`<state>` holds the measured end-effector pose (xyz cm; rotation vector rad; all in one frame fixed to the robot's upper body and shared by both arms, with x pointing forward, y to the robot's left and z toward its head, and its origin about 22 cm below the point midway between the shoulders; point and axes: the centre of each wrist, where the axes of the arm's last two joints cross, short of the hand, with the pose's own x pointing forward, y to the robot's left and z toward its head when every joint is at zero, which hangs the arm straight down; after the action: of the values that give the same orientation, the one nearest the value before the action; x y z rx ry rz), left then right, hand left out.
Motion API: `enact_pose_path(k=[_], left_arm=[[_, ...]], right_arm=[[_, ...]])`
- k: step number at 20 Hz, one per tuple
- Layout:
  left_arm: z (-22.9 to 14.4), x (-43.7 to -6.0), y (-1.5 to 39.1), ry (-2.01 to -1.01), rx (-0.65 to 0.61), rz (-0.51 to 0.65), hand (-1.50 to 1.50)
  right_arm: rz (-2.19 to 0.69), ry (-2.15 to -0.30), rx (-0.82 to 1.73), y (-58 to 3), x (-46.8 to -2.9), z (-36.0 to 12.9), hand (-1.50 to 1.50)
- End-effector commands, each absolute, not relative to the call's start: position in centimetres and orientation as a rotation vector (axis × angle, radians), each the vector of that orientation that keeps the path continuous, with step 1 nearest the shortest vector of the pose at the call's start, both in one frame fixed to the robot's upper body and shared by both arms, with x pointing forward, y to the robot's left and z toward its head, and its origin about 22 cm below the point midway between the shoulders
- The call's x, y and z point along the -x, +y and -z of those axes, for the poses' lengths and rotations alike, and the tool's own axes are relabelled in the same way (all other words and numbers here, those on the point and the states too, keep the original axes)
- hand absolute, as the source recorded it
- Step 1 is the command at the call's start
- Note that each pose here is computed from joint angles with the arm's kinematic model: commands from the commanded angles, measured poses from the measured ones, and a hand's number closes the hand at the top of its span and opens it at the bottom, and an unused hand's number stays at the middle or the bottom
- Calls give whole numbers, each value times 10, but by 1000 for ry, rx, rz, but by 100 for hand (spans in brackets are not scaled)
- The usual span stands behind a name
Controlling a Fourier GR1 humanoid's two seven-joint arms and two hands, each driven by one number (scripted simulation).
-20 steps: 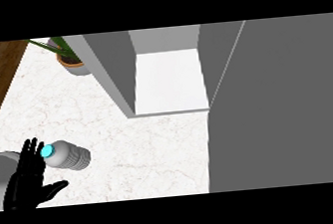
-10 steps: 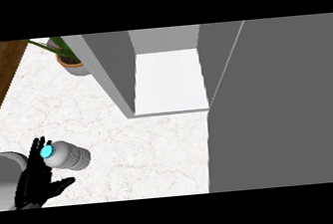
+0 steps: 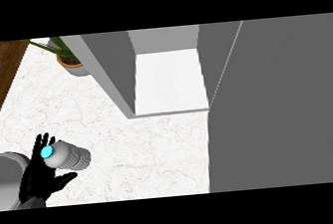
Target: Pick up the bottled water, place it into the cabinet and close the cabinet
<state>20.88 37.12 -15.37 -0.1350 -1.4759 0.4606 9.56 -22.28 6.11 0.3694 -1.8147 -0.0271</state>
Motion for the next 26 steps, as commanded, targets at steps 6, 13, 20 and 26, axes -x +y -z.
enact_pose_path(k=[6,13,20,26], left_arm=[[157,-230,338,-1444,344,-490,-150],[158,-241,317,-1467,427,-458,-150],[170,-224,301,-1504,444,-422,150],[153,-236,337,-1532,414,-382,150]], right_arm=[[28,-1822,-398,-224,-90,-69,-150],[32,-1796,-391,-219,-95,-48,-150],[33,-1809,-377,-234,-104,-54,-150],[33,-1789,-374,-212,-102,-49,-150]])
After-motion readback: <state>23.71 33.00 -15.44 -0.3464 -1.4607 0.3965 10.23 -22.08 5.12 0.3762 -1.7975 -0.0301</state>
